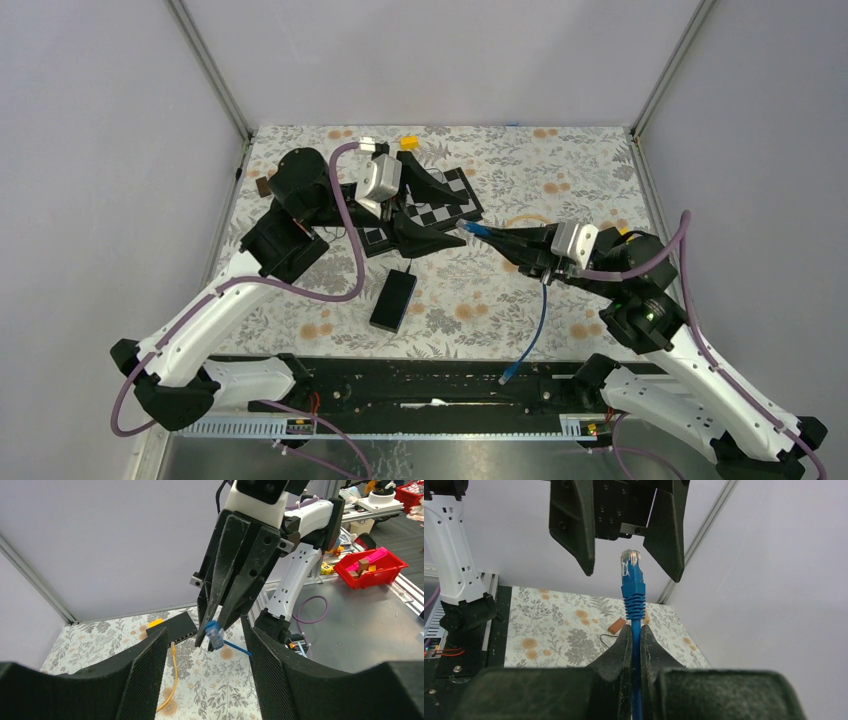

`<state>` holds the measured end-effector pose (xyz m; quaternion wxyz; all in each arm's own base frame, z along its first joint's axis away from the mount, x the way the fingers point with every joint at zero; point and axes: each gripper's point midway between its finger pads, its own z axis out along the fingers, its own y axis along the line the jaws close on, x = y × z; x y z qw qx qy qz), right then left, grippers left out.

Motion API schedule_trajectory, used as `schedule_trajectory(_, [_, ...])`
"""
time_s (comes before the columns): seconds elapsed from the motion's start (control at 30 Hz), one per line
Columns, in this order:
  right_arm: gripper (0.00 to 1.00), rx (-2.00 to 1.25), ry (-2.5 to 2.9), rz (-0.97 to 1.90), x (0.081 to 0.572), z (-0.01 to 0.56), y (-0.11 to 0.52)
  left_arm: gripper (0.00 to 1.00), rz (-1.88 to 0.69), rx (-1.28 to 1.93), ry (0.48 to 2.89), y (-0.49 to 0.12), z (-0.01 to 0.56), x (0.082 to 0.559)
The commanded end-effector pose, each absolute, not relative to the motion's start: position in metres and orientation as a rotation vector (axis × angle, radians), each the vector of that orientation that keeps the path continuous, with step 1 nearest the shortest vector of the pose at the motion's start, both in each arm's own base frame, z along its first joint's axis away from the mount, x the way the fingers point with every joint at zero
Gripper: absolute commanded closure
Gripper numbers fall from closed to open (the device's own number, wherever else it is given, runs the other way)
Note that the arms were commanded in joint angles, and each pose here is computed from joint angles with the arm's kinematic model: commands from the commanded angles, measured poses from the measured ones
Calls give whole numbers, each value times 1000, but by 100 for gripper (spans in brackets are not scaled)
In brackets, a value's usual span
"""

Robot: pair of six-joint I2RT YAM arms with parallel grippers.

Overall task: Insert the plug into the switch port
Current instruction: Adjust the connector.

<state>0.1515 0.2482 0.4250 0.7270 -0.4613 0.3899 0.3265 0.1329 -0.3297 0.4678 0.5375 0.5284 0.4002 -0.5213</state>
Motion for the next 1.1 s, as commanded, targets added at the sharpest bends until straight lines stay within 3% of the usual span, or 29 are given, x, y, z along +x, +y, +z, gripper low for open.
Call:
schedule_trajectory(0.0, [100,-912,882,748,156,448,242,37,-1229,1261,876,-323,487,123])
schedule_trajectory(0.37, [100,-434,999,519,209,511,177,25,-1180,1129,1094,-317,441,145])
schedule_trajectory(0.7, [100,-201,752,502,190,588,132,24,-1367,1116,1163,-333,413,139])
schedule_trajectory(1.07, [100,-64,663,407,186,628,98,24,-1425,1135,1147,-335,414,131])
